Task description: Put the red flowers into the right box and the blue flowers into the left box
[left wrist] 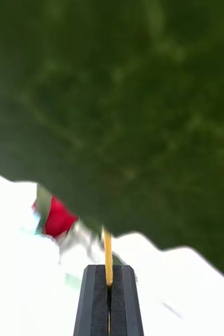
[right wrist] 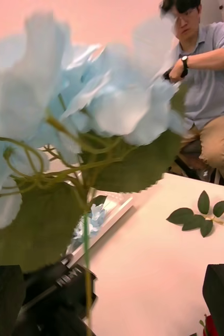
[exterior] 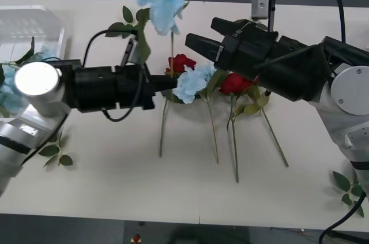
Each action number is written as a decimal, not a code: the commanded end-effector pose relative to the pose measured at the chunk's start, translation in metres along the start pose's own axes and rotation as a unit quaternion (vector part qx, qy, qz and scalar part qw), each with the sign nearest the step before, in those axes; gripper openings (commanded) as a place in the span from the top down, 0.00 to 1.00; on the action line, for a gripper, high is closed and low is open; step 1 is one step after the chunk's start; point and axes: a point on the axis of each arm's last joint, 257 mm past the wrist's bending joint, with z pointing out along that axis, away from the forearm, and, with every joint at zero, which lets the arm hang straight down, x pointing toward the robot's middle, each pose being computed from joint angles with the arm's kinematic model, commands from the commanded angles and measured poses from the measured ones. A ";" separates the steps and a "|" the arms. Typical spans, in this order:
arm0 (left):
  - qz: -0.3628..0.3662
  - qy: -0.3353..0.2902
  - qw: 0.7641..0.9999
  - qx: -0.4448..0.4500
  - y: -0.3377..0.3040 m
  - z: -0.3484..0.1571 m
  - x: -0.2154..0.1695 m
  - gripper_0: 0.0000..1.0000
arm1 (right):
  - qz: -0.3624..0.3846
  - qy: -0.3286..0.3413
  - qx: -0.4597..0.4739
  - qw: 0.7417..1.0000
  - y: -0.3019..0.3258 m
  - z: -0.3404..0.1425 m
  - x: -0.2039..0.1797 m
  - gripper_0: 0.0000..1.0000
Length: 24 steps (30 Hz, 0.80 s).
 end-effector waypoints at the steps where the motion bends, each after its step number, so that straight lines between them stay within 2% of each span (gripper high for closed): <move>1: -0.010 0.034 0.999 -0.015 0.018 -0.072 -0.010 1.00 | -0.024 0.002 -0.004 1.000 0.002 -0.003 -0.008 0.00; 8: -0.066 0.138 0.987 -0.048 0.033 -0.184 -0.011 1.00 | 0.011 0.069 0.005 0.998 -0.022 -0.030 0.010 0.00; 14: -0.116 0.192 0.967 -0.120 0.057 -0.273 -0.005 1.00 | 0.066 0.143 0.041 0.987 -0.054 -0.072 0.021 0.00; 20: -0.132 0.248 0.930 -0.238 0.096 -0.363 0.007 1.00 | 0.142 0.198 0.126 0.962 -0.095 -0.118 0.031 0.00; 24: -0.109 0.288 0.903 -0.300 0.115 -0.405 -0.005 1.00 | 0.181 0.230 0.191 0.937 -0.118 -0.144 0.046 0.00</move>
